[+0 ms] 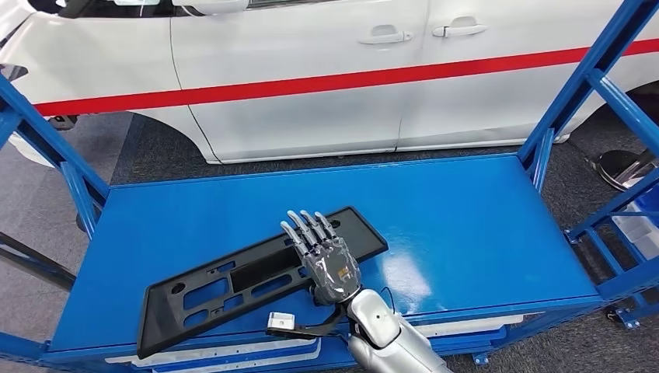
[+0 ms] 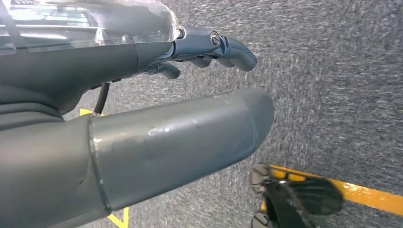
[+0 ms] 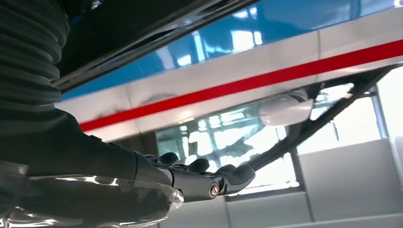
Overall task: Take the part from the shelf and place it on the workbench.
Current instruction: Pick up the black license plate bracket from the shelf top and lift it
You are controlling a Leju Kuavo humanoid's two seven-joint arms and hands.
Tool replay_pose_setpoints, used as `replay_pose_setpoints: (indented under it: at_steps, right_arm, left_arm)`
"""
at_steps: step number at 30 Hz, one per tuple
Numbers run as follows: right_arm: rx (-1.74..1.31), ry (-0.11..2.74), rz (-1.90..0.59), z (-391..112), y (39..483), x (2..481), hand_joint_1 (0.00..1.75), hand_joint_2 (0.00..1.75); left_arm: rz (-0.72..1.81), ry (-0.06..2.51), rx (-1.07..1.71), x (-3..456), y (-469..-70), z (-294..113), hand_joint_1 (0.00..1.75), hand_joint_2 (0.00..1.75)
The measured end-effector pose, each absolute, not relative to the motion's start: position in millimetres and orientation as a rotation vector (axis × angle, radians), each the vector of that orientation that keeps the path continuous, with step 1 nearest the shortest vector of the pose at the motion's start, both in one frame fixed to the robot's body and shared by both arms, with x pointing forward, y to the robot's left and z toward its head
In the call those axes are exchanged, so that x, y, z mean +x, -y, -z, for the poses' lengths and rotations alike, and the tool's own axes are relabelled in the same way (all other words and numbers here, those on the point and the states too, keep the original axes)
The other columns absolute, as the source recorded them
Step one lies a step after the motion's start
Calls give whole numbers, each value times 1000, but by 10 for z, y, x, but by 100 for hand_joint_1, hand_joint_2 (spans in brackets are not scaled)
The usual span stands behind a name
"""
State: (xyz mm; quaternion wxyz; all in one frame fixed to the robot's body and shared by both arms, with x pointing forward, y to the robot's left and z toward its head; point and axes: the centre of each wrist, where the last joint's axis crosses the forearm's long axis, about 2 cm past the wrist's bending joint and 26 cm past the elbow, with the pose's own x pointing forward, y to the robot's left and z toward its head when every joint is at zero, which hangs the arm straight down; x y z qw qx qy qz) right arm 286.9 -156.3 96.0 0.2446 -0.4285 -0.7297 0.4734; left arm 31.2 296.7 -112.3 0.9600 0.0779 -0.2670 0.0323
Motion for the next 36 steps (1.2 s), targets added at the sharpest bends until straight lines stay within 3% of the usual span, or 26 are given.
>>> replay_pose_setpoints:
  at_steps: [2,3,9,13,36]
  right_arm:
    - [-1193,2005,-1314,-1000,1578,2920,154,175]
    - [-1206,2006,-1322,-1017,1592,2945,164,175]
    - [-1288,2039,-1422,-1165,1789,3126,165,175]
    - [-1295,2036,-1479,-1148,1857,3127,175,175]
    - [-1312,1977,-1702,-1431,2056,3396,175,175]
  left_arm:
    - [-63,541,158,317,-2978,1122,0,0]
    - [-61,540,157,311,-2986,1123,0,0]
    - [-50,530,149,278,-3013,1126,0,0]
    - [-47,528,149,267,-3019,1127,0,0]
    - [-26,532,133,269,-3013,1128,0,0]
